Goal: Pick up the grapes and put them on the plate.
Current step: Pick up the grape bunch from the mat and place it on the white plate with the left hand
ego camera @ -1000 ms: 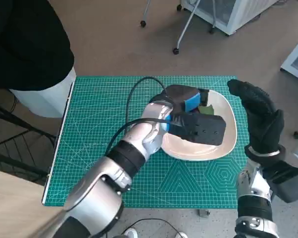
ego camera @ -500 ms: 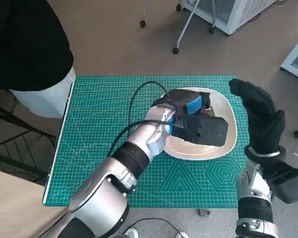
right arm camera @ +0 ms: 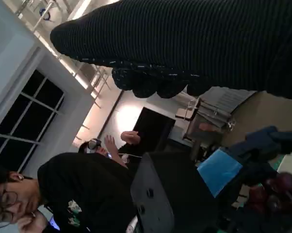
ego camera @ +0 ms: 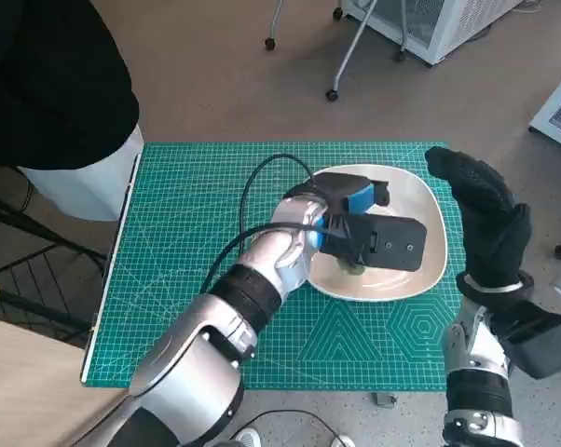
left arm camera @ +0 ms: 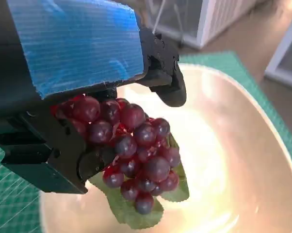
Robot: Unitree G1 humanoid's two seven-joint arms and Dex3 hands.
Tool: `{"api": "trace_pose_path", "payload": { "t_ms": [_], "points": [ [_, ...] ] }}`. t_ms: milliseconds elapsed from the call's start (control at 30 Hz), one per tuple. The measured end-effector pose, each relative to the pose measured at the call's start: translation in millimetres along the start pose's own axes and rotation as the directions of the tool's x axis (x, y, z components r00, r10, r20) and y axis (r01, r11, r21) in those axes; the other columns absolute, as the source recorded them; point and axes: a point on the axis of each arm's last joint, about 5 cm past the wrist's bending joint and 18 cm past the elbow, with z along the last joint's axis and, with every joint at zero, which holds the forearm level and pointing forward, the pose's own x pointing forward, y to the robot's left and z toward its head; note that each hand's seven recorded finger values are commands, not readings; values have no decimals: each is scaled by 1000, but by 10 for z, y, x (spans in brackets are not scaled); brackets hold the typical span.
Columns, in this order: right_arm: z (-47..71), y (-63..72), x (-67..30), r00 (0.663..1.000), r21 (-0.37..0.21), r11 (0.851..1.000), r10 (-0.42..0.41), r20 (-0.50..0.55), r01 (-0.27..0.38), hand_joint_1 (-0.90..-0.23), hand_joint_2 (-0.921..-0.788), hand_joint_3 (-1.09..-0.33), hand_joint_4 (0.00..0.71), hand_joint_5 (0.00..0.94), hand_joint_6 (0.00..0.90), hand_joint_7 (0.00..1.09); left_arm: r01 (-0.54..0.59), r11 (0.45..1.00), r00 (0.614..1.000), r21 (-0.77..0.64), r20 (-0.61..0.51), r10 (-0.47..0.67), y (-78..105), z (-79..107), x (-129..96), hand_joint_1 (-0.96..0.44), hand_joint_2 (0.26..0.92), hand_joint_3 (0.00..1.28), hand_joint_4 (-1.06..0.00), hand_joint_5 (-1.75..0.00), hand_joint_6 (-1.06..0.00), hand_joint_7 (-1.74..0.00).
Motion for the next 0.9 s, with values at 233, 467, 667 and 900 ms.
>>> {"api": "trace_pose_path", "payload": {
  "t_ms": [233,467,667,900],
  "points": [
    [-2,6,1,1000,1,1000,2,0,-2,-444,-921,-626,213,0,184,0,17,1000,1000,13,-3,-17,29,6,-5,-603,918,198,-435,-701,-264,-346],
    [-3,16,5,1000,-2,1000,12,-4,-12,-443,-921,-628,211,0,180,0,7,1000,1000,8,14,-7,47,-14,-12,-632,921,247,-450,-313,-313,-200],
    [-6,22,6,1000,-2,1000,15,-6,-15,-449,-921,-629,210,0,178,0,-37,999,997,-13,62,38,94,-54,-30,-633,921,282,-391,-120,-330,-134],
    [-22,29,-9,1000,3,1000,15,-19,-15,-459,-921,-625,211,1,177,0,-93,993,988,-68,116,101,128,-183,-59,-622,921,339,-337,-44,-330,-103]
  ]
}}
